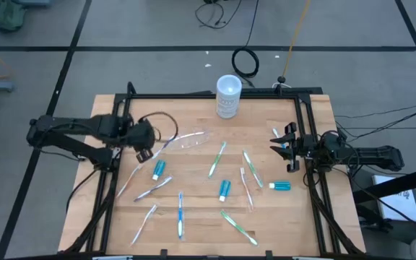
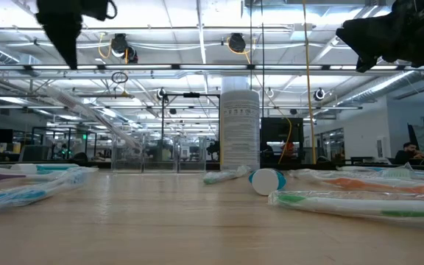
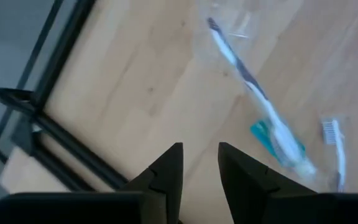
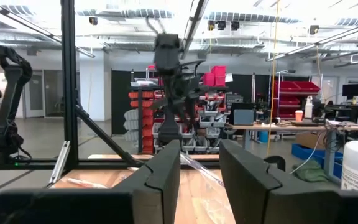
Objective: Pick & Place toothbrushing station
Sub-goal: Put the top purple toothbrush into the transparent organizer
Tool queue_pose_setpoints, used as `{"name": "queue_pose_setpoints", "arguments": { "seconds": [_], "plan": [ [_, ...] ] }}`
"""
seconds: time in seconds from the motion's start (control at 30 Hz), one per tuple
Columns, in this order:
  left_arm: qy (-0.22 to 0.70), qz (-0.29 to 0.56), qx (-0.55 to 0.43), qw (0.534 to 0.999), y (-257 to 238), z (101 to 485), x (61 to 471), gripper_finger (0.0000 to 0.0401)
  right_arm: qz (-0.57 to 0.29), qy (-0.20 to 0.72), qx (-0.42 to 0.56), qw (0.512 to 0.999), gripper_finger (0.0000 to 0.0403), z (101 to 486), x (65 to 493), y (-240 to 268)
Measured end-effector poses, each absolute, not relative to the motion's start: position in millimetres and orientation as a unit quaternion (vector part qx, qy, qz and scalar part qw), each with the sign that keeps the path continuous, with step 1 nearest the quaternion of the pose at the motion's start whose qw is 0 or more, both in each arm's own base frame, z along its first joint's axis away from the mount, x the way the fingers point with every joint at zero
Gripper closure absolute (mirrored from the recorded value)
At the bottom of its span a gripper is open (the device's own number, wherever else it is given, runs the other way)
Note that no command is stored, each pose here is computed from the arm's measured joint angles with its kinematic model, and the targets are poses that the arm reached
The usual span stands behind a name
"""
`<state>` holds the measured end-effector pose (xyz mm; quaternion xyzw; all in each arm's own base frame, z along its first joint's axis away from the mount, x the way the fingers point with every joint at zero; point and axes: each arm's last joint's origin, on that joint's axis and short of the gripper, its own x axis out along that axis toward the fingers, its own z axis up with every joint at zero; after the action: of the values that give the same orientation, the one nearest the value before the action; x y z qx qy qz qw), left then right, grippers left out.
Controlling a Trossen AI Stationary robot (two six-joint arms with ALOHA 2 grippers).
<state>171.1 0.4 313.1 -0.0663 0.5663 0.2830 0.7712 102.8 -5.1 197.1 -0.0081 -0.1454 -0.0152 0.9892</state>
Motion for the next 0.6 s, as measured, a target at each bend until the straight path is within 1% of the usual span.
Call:
{"name": "queue_pose_setpoints", "arguments": {
  "seconds": [0.07,0.2,0.33,0.4,0.47,0.53,0.6],
  "plan": [
    [0.564,0.287,-0.064,0.771,-5.6,301.7,162.4,0.0295,-0.015,-0.144,-0.008,0.989,0.0298,196.7,103.0,-5.1],
    [0.57,0.32,-0.092,0.751,-12.3,274.2,144.1,0.0295,-0.015,-0.139,-0.008,0.99,0.0298,195.8,103.2,-5.1],
    [0.596,0.306,-0.114,0.733,-18.6,243.0,135.8,0.0295,-0.016,-0.137,-0.01,0.99,0.0298,195.5,103.3,-5.1],
    [0.593,0.288,-0.127,0.741,-22.1,229.3,137.5,0.0295,-0.016,-0.139,-0.011,0.99,0.0298,195.9,103.2,-5.1],
    [0.581,0.252,-0.142,0.761,-25.7,219.0,144.3,0.0295,-0.016,-0.139,-0.011,0.99,0.0298,195.9,103.2,-5.1],
    [0.563,0.213,-0.158,0.783,-28.4,214.4,152.2,0.0295,-0.016,-0.139,-0.011,0.99,0.0298,195.9,103.2,-5.1],
    [0.538,0.202,-0.172,0.8,-29.1,214.2,158.6,0.0295,-0.016,-0.139,-0.011,0.99,0.0298,195.9,103.2,-5.1]
  ]
}}
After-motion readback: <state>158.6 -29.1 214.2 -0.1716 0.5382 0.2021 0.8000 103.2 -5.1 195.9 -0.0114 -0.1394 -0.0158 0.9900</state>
